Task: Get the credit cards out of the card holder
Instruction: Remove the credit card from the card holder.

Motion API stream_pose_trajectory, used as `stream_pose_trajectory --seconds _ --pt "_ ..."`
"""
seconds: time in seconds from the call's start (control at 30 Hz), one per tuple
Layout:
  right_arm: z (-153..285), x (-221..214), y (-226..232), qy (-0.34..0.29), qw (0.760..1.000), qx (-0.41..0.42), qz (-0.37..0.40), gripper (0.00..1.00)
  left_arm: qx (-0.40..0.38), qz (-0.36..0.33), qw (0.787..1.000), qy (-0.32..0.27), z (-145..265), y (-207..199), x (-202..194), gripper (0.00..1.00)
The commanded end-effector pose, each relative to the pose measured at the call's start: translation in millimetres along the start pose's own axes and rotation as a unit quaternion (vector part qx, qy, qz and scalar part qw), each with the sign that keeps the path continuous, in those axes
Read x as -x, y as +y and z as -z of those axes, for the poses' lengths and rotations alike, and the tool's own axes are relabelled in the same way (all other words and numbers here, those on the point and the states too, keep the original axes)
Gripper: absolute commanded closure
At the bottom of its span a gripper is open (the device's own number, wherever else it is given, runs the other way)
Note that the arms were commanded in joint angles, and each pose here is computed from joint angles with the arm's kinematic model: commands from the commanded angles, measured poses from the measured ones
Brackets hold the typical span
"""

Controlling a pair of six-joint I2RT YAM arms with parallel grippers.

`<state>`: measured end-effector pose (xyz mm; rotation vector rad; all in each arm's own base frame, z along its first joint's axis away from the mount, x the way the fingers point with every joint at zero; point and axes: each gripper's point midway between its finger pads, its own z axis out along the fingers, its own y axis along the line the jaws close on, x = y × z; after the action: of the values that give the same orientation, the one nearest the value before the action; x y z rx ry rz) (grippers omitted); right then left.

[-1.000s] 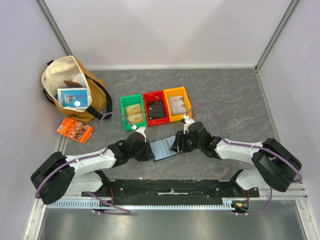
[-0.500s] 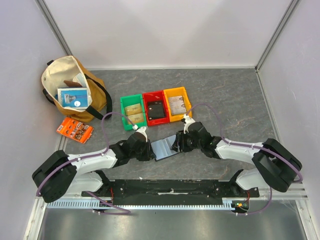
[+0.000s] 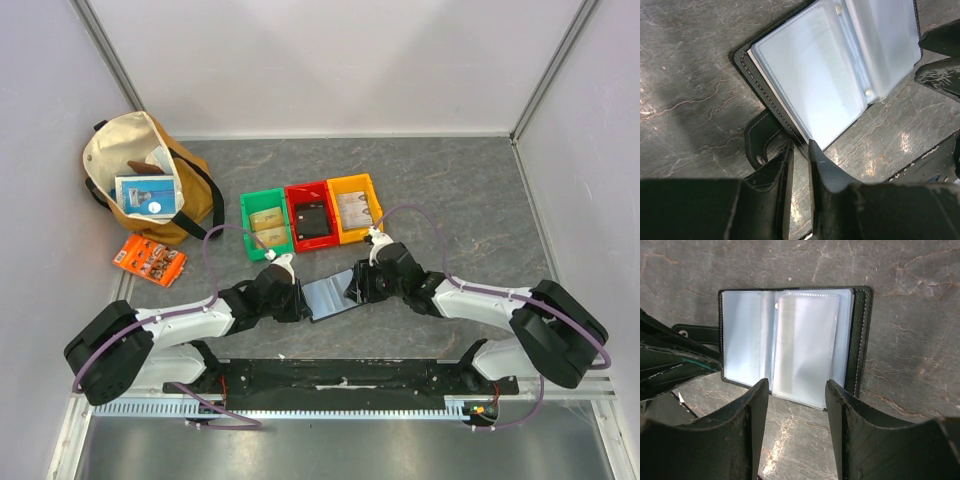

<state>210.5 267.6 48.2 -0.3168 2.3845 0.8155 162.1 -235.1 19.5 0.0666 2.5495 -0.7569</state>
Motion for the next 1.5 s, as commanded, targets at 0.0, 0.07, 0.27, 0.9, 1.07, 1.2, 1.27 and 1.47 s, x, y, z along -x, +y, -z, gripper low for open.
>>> stream_pose_trajectory --seconds 0.0,0.07,0.27,0.9,1.07,1.2,1.27,1.47 --pt "-6 4 0 -0.007 1.0 -0.002 0.006 0.44 -0.002 0.01 1.0 -0.01 -1 -3 2 0.76" --pt "-8 1 -1 -0.002 1.0 -0.002 0.007 0.44 -0.001 0.01 1.0 -0.009 -2 -2 2 0.76" --pt "-12 -5 7 0.009 1.0 0.027 0.0 0.47 -0.003 0.007 1.0 -0.005 -3 -4 1 0.77" --pt "-23 -2 57 0.026 0.991 0.132 0.005 0.5 -0.016 0.011 1.0 -0.003 -5 -10 0 0.77" --pt "-23 4 94 0.029 0.983 0.179 0.028 0.5 -0.03 0.037 0.998 -0.034 3 -13 7 0.77" --pt "-26 -1 109 0.043 0.98 0.191 0.046 0.5 -0.022 0.069 0.993 -0.092 18 -5 22 0.71" --pt "-28 -7 112 0.054 0.978 0.194 0.052 0.5 -0.021 0.086 0.988 -0.124 29 -1 30 0.68" --pt "-21 6 100 0.034 0.985 0.15 0.081 0.48 -0.036 0.1 0.98 -0.169 59 0 43 0.55"
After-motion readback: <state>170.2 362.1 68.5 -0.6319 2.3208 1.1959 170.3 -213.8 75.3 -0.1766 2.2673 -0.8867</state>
